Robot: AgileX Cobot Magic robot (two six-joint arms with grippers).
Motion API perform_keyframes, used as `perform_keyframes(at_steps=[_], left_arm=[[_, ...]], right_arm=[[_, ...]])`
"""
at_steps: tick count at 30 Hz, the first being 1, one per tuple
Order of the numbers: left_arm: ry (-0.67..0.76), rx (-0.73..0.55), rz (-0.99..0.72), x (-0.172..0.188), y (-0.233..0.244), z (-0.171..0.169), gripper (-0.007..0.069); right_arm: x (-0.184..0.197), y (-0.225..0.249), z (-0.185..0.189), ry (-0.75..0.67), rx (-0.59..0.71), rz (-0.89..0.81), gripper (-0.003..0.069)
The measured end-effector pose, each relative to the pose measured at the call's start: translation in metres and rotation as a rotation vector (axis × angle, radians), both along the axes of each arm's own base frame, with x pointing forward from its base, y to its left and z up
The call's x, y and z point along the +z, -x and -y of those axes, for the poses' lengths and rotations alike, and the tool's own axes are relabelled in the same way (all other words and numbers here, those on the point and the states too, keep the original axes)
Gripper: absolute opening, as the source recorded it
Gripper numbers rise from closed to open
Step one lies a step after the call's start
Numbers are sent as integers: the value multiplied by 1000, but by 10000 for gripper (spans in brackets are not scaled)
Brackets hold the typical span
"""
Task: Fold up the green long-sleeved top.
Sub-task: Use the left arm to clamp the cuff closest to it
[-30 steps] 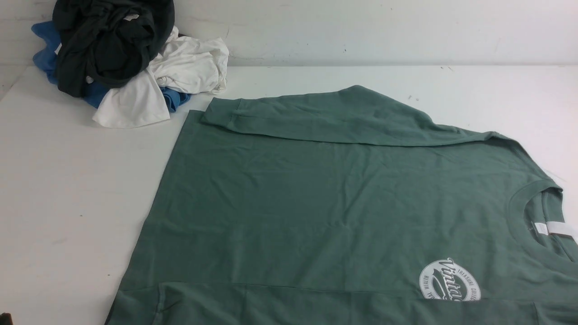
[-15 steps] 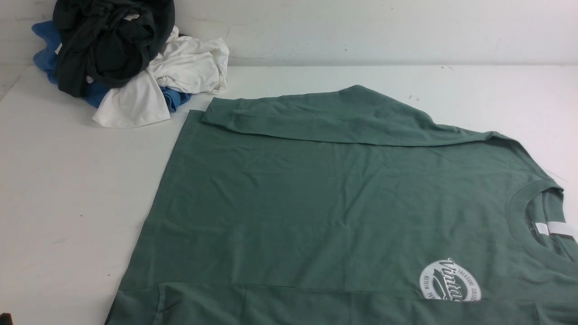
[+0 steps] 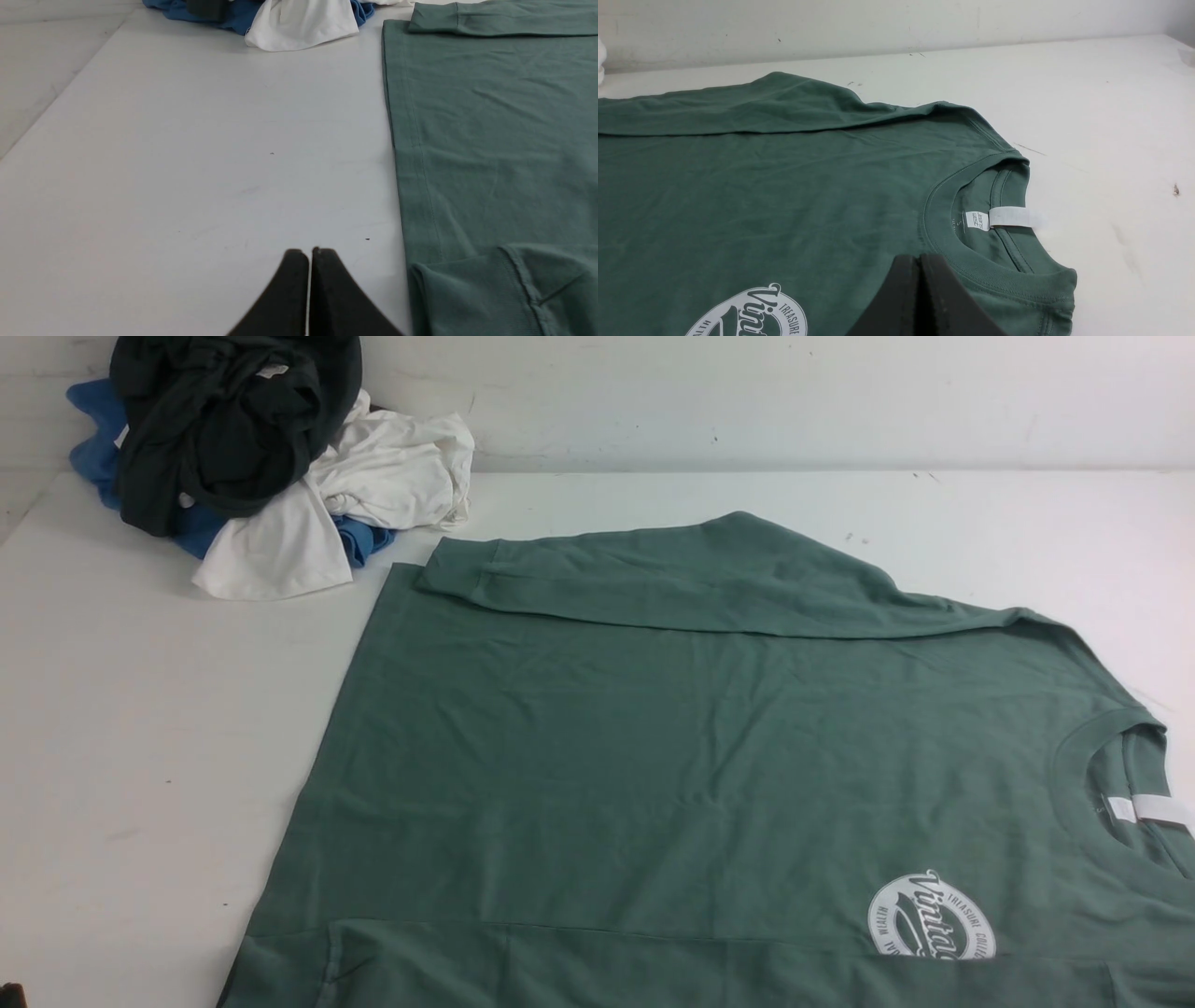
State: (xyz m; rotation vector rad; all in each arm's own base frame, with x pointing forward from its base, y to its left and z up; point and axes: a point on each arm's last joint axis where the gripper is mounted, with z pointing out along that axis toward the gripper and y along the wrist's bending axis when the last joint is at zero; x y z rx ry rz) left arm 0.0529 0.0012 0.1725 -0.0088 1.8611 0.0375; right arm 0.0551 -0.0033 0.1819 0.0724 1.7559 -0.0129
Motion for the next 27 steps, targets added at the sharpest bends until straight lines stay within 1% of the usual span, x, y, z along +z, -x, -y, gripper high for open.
perform_keyframes(at_steps=[24,26,27], left_arm=[[1,0,1,0,0,0,-7],[28,0,5,0,0,1,-7],[63,2,8,1,0,1,-7]], right_arm=[[0,0,0,-1,0,0,-14],[0,0,0,-1,0,0,-14],[0,0,0,-1,0,0,-14]])
